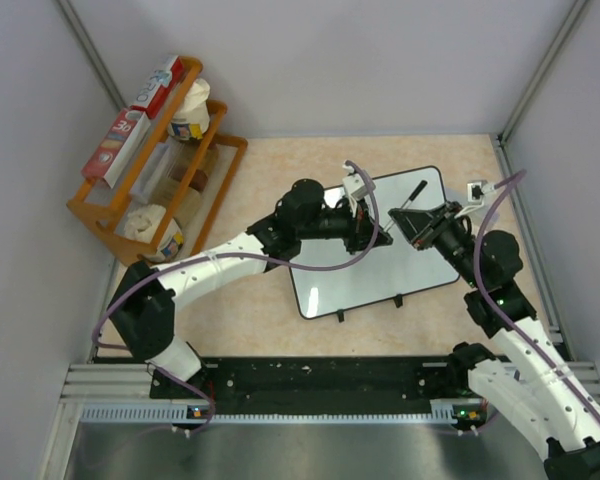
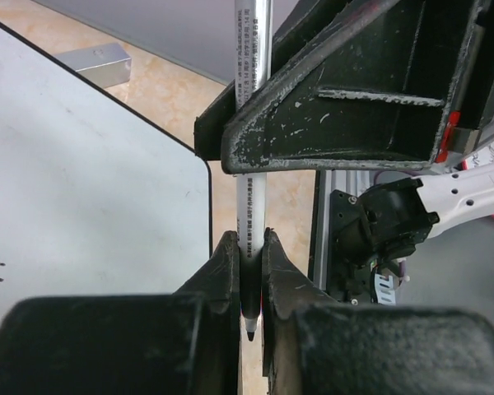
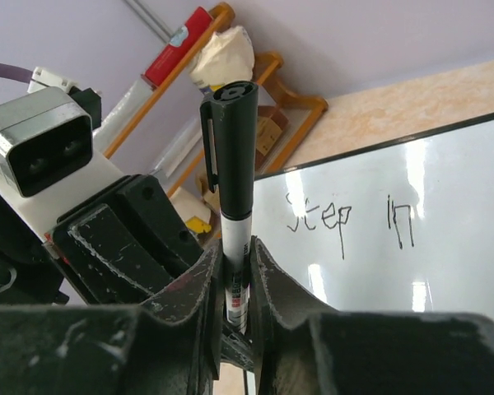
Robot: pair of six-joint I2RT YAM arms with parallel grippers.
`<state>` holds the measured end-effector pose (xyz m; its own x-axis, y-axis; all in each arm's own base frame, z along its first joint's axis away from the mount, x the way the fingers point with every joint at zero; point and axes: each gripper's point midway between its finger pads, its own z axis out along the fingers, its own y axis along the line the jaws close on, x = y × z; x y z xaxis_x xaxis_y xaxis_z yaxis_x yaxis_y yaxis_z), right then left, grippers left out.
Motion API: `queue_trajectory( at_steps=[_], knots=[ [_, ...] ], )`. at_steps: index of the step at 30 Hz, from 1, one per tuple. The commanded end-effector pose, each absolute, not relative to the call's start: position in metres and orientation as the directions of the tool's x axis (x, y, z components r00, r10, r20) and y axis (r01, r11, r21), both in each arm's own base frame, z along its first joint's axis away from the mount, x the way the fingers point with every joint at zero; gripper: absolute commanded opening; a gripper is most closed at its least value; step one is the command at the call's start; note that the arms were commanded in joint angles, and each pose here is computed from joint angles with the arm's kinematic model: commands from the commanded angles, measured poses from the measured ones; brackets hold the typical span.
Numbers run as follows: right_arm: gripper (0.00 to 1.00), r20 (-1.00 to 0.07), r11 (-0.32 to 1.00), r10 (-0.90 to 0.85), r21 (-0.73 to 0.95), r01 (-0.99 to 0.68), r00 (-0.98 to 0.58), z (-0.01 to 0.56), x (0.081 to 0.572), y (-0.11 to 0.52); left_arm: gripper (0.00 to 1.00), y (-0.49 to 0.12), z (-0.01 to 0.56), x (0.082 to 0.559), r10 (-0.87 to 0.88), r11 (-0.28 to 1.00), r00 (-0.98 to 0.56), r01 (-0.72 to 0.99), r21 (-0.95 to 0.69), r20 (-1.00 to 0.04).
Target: Write a sentence on the whiteboard
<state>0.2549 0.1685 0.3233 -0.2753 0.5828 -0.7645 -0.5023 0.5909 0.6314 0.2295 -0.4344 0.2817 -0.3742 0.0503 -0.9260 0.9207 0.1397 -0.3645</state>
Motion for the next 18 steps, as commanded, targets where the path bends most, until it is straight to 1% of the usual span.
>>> queue_trajectory(
  at_steps=[1, 2, 3, 4, 5, 6, 10, 12, 13, 14, 16, 18],
  knots=[
    [0.26, -0.819, 0.619, 0.514, 0.560, -0.551, -0.255, 0.347, 0.249, 0.170, 0.00, -0.423, 0.324, 0.235, -0.018, 0.161, -0.257, 0.953, -0.256, -0.966],
    [0.36, -0.832, 0.618, 0.491, 0.543, -0.568, -0.260, 0.349, 0.245, 0.172, 0.00, -0.419, 0.319, 0.233, 0.011, 0.176, -0.268, 0.949, -0.262, -0.963],
    [0.55, -0.850, 0.625, 0.472, 0.511, -0.590, -0.235, 0.361, 0.243, 0.171, 0.00, -0.413, 0.327, 0.230, 0.008, 0.179, -0.249, 0.953, -0.244, -0.968],
    [0.63, -0.857, 0.624, 0.459, 0.498, -0.602, -0.233, 0.364, 0.242, 0.172, 0.00, -0.409, 0.326, 0.230, 0.029, 0.185, -0.227, 0.958, -0.218, -0.973],
    [0.69, -0.864, 0.615, 0.437, 0.490, -0.618, -0.249, 0.364, 0.238, 0.173, 0.00, -0.404, 0.332, 0.226, 0.033, 0.186, -0.212, 0.962, -0.202, -0.977],
    [0.98, -0.869, 0.604, 0.436, 0.476, -0.640, -0.234, 0.376, 0.235, 0.173, 0.00, -0.399, 0.326, 0.223, 0.069, 0.192, -0.225, 0.959, -0.208, -0.972],
    [0.99, -0.878, 0.515, 0.386, 0.459, -0.725, -0.282, 0.386, 0.222, 0.185, 0.00, -0.379, 0.327, 0.210, 0.137, 0.187, -0.177, 0.971, -0.150, -0.975],
    [0.99, -0.886, 0.475, 0.359, 0.444, -0.760, -0.293, 0.391, 0.218, 0.191, 0.00, -0.371, 0.337, 0.198, 0.143, 0.152, -0.150, 0.980, -0.128, -0.978],
    [0.99, -0.892, 0.420, 0.329, 0.432, -0.798, -0.311, 0.392, 0.209, 0.198, 0.00, -0.367, 0.333, 0.192, 0.172, 0.140, -0.160, 0.981, -0.137, -0.972],
    [0.99, -0.893, 0.391, 0.316, 0.430, -0.814, -0.320, 0.393, 0.207, 0.202, 0.00, -0.364, 0.336, 0.185, 0.181, 0.102, -0.135, 0.988, -0.118, -0.974],
    [0.95, -0.904, 0.307, 0.279, 0.404, -0.861, -0.325, 0.401, 0.193, 0.209, 0.00, -0.359, 0.337, 0.177, 0.220, 0.075, -0.124, 0.991, -0.110, -0.968],
    [0.88, -0.904, 0.271, 0.250, 0.408, -0.872, -0.345, 0.403, 0.190, 0.213, 0.00, -0.357, 0.342, 0.174, 0.235, 0.056, -0.118, 0.993, -0.108, -0.965]
  ],
)
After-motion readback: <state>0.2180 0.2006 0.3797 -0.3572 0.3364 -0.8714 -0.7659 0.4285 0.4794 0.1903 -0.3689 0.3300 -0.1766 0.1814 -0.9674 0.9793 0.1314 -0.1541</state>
